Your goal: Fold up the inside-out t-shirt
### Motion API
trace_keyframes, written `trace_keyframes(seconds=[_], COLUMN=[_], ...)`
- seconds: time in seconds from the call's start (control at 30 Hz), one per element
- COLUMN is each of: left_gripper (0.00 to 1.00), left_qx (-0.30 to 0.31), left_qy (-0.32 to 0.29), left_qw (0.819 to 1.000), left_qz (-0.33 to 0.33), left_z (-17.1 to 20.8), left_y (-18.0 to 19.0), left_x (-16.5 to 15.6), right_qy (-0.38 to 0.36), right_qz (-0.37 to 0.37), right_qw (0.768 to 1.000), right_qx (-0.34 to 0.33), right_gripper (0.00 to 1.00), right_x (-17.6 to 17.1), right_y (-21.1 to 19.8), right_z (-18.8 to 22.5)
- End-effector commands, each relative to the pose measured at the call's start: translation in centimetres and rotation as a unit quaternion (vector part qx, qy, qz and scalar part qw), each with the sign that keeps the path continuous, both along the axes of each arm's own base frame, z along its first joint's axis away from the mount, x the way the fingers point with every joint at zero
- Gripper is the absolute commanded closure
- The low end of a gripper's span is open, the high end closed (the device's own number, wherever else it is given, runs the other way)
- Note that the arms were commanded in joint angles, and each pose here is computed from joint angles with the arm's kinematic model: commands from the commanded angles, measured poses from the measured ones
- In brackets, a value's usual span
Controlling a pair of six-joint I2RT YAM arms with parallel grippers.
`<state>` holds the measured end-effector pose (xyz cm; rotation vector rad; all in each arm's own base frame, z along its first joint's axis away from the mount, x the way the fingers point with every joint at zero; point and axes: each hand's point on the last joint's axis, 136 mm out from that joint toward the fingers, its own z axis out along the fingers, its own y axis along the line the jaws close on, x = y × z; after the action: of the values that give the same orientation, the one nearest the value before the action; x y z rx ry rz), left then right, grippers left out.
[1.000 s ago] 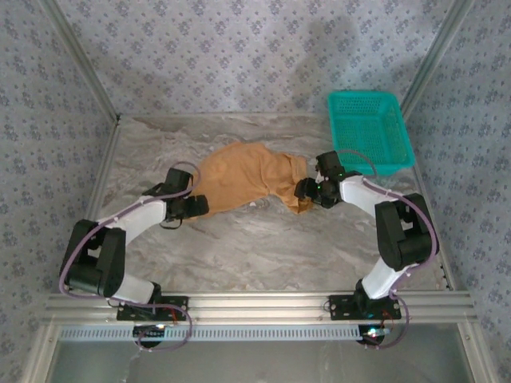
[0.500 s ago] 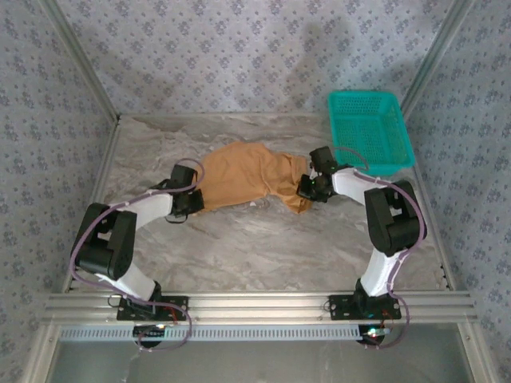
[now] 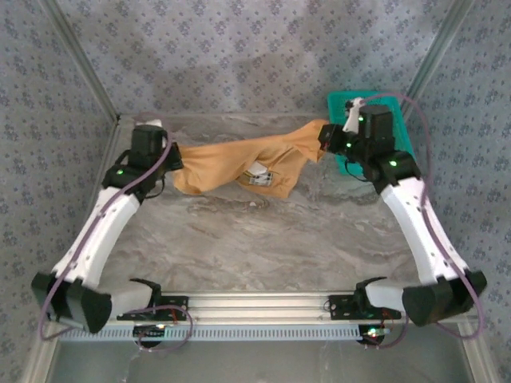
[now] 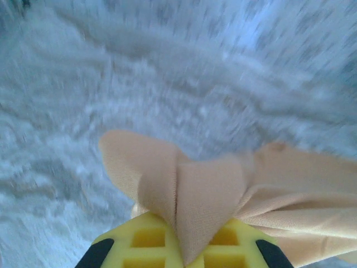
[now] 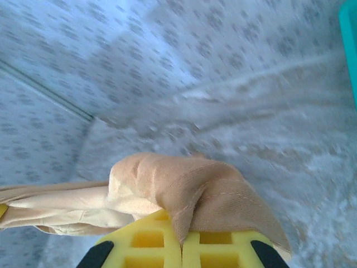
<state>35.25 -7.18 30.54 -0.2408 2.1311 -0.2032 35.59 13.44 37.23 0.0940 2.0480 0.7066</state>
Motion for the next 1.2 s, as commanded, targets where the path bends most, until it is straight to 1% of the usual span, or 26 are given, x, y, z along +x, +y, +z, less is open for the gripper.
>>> trace_keyframes(seconds=[0.0,0.07,0.17,0.27,0.37,0.43,0.5,0.57,0.63,0.7,0.77,0.8,0.83,0.87,0.9,0.93,0.97,1.0,1.03,1.07,1.13,1.17], left_gripper=[1.0,1.0,1.0,1.0,1.0,1.0,1.0,1.0,1.0,1.0,1.0,0.93,0.68,0.49,0.37,0.25,0.19,0.16,0.16,0.16,0.19,0.2], left_qx=[0.015,0.0,-0.02,-0.03,-0.028,-0.024,-0.017,-0.015,-0.014,-0.01,0.002,0.009,0.019,0.028,0.036,0.042,0.044,0.044,0.042,0.039,0.027,0.014], left_qy=[-0.068,-0.123,-0.181,-0.204,-0.195,-0.168,-0.129,-0.068,-0.006,0.056,0.115,0.136,0.162,0.187,0.202,0.215,0.223,0.229,0.234,0.231,0.231,0.24], left_qw=[0.998,0.992,0.983,0.977,0.978,0.983,0.988,0.994,0.997,0.997,0.993,0.991,0.987,0.982,0.979,0.976,0.974,0.972,0.971,0.972,0.972,0.97], left_qz=[0.0,-0.01,-0.032,-0.049,-0.066,-0.072,-0.079,-0.083,-0.07,-0.047,-0.023,-0.013,-0.003,0.005,0.008,0.013,0.016,0.019,0.021,0.022,0.021,0.018], left_z=[6.3,10.3,14.3,16.0,15.6,13.8,10.9,6.5,1.9,-2.7,-7.0,-8.4,-10.1,-11.6,-12.5,-13.4,-13.9,-14.3,-14.6,-14.4,-14.8,-15.5], left_y=[1.7,1.9,1.8,1.4,0.5,-0.2,-1.1,-1.9,-1.8,-0.9,0.3,0.8,1.4,1.8,2.1,2.3,2.4,2.5,2.5,2.4,1.9,1.5], left_x=[-3.2,-5.1,-7.4,-8.4,-7.4,-5.7,-3.0,0.4,3.8,7.0,10.0,11.1,12.1,12.6,12.9,13.0,12.8,12.3,11.4,10.5,7.9,5.9], right_qy=[-0.012,-0.05,-0.093,-0.109,-0.104,-0.083,-0.058,-0.022,0.012,0.054,0.118,0.144,0.173,0.198,0.217,0.232,0.236,0.236,0.231,0.232,0.243,0.252], right_qz=[0.02,0.02,0.02,0.018,0.017,0.009,-0.009,-0.029,-0.041,-0.047,-0.048,-0.048,-0.052,-0.052,-0.052,-0.05,-0.05,-0.052,-0.051,-0.048,-0.038,-0.031], right_qw=[1.0,0.999,0.995,0.993,0.993,0.996,0.998,0.999,0.999,0.997,0.992,0.988,0.983,0.978,0.974,0.971,0.97,0.97,0.971,0.971,0.969,0.966], right_qx=[-0.005,0.008,0.023,0.034,0.044,0.04,0.028,0.013,-0.002,-0.015,-0.021,-0.024,-0.025,-0.027,-0.032,-0.035,-0.039,-0.039,-0.034,-0.032,-0.036,-0.039], right_gripper=[1.0,1.0,1.0,1.0,1.0,1.0,1.0,1.0,1.0,1.0,1.0,1.0,0.94,0.88,0.74,0.63,0.57,0.49,0.41,0.36,0.32,0.31], right_x=[-3.6,-5.8,-8.6,-9.8,-9.1,-7.6,-5.2,-2.0,1.3,4.7,8.2,9.6,11.1,12.5,13.4,14.3,15.0,15.3,15.4,14.9,13.2,12.0], right_y=[-0.7,-1.2,-1.9,-2.2,-2.0,-1.9,-2.0,-2.0,-1.8,-1.4,-0.7,-0.5,-0.2,-0.1,0.1,0.3,0.3,0.4,0.5,0.7,1.1,1.4], right_z=[3.1,6.4,9.9,11.5,11.3,9.9,8.1,5.4,2.5,-1.1,-5.8,-7.7,-9.7,-11.5,-13.0,-14.3,-15.1,-15.6,-15.8,-16.2,-17.0,-17.8])
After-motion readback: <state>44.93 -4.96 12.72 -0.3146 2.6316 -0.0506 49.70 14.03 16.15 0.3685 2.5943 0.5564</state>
